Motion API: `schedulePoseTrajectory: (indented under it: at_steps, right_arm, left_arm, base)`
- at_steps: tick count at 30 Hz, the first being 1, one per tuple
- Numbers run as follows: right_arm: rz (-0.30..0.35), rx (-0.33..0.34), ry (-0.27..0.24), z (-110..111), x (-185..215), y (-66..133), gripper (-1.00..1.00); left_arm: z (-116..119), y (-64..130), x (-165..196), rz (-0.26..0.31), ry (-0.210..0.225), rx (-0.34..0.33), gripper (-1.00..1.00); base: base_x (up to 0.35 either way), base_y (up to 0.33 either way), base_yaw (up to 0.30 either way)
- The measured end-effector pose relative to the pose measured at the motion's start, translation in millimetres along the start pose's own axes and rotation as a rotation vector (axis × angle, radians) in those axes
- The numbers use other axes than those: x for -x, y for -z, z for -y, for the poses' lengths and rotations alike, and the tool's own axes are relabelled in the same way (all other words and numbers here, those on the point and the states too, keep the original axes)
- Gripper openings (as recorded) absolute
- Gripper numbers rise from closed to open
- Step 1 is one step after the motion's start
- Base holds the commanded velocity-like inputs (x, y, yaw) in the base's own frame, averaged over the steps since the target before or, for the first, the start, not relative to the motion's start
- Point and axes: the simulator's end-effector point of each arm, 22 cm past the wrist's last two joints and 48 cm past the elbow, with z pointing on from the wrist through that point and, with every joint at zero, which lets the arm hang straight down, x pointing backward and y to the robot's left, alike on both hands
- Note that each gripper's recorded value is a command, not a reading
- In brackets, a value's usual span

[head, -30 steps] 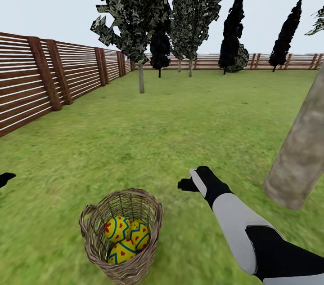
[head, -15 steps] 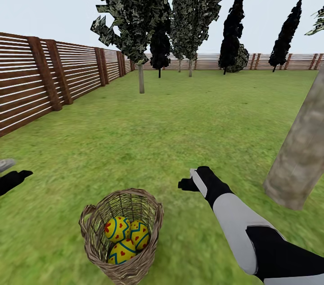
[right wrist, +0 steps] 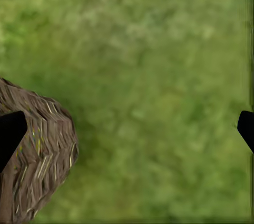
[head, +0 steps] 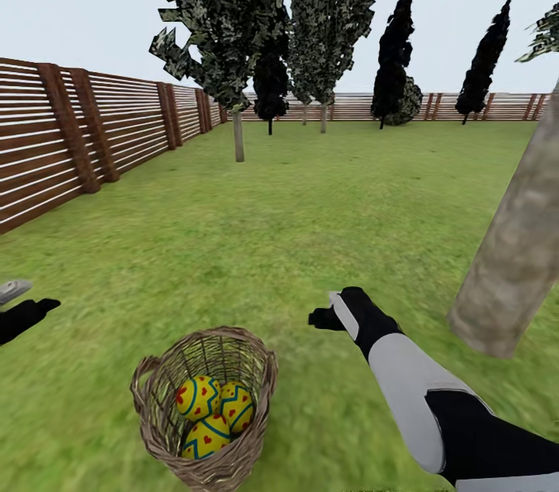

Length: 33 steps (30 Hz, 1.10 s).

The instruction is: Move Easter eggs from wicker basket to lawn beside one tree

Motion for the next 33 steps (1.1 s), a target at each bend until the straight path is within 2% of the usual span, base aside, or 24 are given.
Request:
schedulePoseTrajectory:
  at_steps: [4,5,21,33]
  right_arm:
    - [0.002,0.0,-0.002,0.5,0.9,1.3,1.0]
    - [0.003,0.0,-0.003,0.6,1.1,1.6,1.0]
    - [0.013,0.0,-0.001,-0.1,4.6,6.7,1.0]
    - [0.014,0.0,-0.001,-0.2,4.9,7.1,1.0]
  left_arm:
    - [6.8,-1.7,-9.8,-0.013,0.008,-0.012,1.0]
    - [18.1,-5.2,-23.2,-0.033,0.023,-0.035,1.0]
    - [21.6,-1.6,-22.6,-0.028,0.025,-0.042,1.0]
    - [21.5,-2.4,-24.1,-0.033,0.027,-0.044,1.0]
  base:
    - [0.0,0.0,-0.246]
    - [0.0,0.0,-0.26]
    - [0.0,0.0,-0.253]
    - [0.0,0.0,-0.064]
